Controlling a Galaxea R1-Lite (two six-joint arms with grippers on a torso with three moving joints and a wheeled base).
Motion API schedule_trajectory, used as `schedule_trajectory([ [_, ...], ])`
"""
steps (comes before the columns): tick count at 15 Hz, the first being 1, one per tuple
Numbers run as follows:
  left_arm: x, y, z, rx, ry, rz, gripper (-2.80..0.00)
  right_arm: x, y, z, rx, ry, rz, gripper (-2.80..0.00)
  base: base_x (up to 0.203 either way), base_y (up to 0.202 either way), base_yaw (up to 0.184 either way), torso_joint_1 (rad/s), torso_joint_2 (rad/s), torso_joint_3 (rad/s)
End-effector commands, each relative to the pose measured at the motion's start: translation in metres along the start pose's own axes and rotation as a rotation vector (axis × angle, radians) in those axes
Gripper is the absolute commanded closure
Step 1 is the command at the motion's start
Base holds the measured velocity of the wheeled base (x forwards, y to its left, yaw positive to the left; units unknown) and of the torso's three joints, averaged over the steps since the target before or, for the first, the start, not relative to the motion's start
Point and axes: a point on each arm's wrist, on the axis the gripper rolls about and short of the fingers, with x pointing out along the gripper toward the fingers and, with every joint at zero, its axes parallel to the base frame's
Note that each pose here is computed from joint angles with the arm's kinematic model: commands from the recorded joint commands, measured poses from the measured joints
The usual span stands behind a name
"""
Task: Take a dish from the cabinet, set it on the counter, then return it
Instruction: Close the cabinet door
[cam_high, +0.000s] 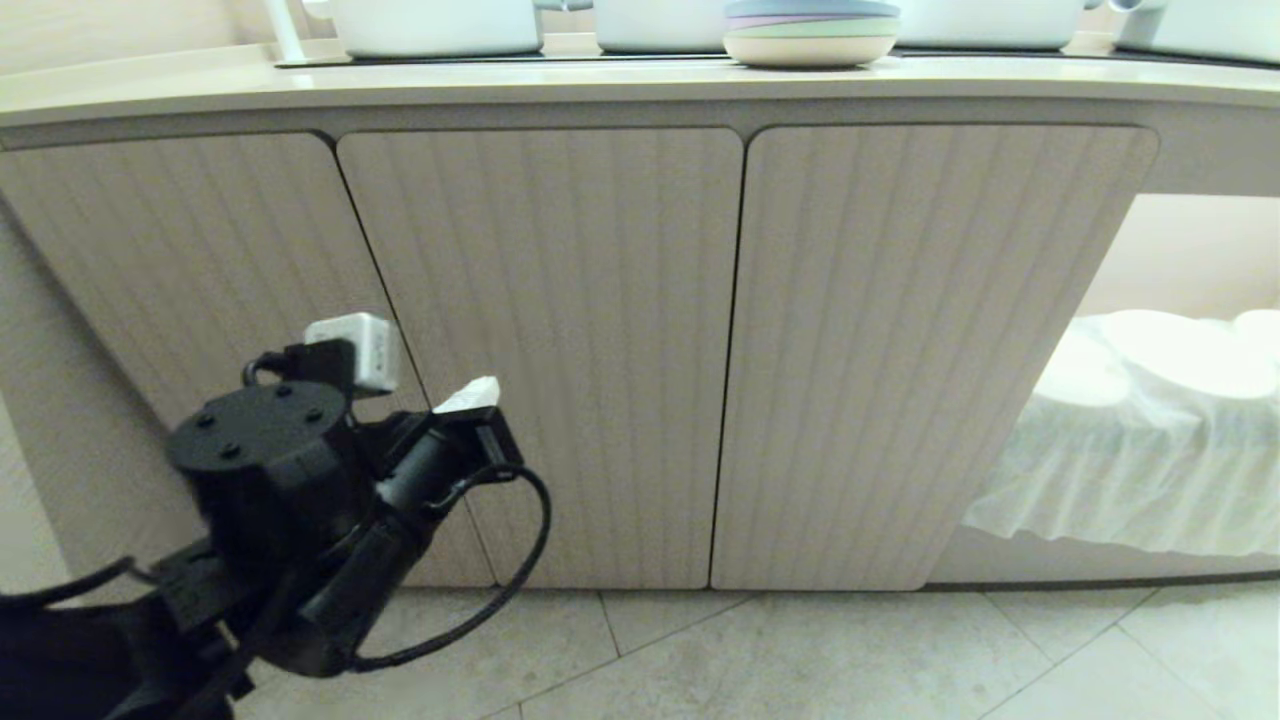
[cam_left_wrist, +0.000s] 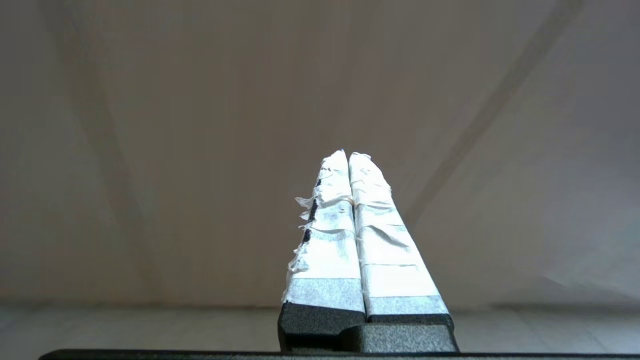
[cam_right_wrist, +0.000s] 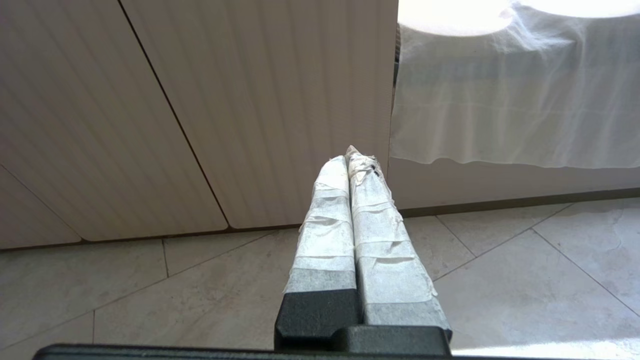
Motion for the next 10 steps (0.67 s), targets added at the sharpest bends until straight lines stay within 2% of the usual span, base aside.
schedule_trajectory([
  [1, -0.020, 0.011, 0.014, -0.014, -0.064, 0.080, 0.00, 0.000, 0.000, 0.000, 0.000, -0.001, 0.000, 0.00, 0.000, 0.000, 0.000, 0.000, 0.00, 0.000],
  [5, -0.039, 0.029, 0.023, 0.028, -0.116, 0.191, 0.00, 0.000, 0.000, 0.000, 0.000, -0.001, 0.000, 0.00, 0.000, 0.000, 0.000, 0.000, 0.00, 0.000],
  [9, -0.069, 0.090, 0.024, 0.135, -0.137, 0.432, 0.00, 0.000, 0.000, 0.000, 0.000, -0.001, 0.000, 0.00, 0.000, 0.000, 0.000, 0.000, 0.00, 0.000],
  [10, -0.083, 0.101, 0.023, 0.153, -0.146, 0.468, 0.00, 0.000, 0.000, 0.000, 0.000, -0.001, 0.000, 0.00, 0.000, 0.000, 0.000, 0.000, 0.00, 0.000],
])
